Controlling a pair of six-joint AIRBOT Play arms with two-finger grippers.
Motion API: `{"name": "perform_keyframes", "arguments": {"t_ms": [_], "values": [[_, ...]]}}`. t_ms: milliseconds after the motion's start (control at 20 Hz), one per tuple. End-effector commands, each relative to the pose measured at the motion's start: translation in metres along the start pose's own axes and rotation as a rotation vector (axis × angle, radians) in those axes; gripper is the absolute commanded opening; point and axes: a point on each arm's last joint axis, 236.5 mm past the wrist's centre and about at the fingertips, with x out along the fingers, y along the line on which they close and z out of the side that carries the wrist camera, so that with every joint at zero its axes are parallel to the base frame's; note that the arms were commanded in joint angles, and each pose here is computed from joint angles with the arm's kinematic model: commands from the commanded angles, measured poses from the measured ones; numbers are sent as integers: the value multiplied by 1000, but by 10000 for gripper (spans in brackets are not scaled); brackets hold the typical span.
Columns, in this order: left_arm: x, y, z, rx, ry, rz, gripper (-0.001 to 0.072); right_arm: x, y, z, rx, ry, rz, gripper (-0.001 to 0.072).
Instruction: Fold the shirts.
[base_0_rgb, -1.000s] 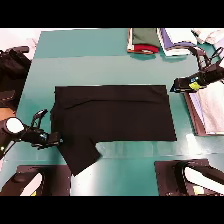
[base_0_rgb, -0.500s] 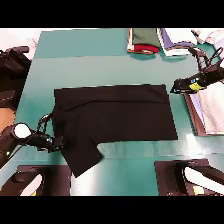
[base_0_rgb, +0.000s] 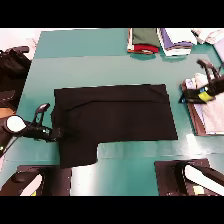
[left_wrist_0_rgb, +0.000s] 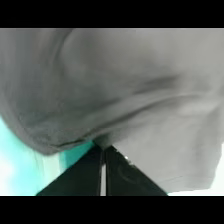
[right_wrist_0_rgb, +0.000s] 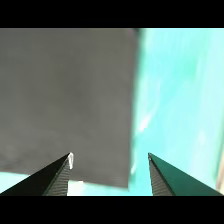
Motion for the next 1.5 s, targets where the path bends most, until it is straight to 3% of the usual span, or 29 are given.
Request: {"name": "perform_keyframes", "arguments": {"t_ms": [0,200,250,500,650,800,1050,1450], "values": [[-21,-11,15,54,-34,-9,20,45,-44,-68,208,146,45,556],[-21,-11,15,54,-34,-9,20,94,-34,-109,318,197,184,530],[-21,-11,14,54,-31,-9,20,101,-30,-112,316,197,195,480],[-21,-9,13,56,-27,-4,20,115,-6,-116,194,228,182,415],[-24,-1,3,98,21,36,20,107,8,-113,82,249,166,13],[-46,15,-9,141,59,124,19,75,10,-109,-16,215,104,17],[-81,-1,9,212,-71,115,19,11,-5,-82,-61,25,-47,16],[-63,0,141,266,-266,162,20,8,27,51,-103,-82,-19,15]]}}
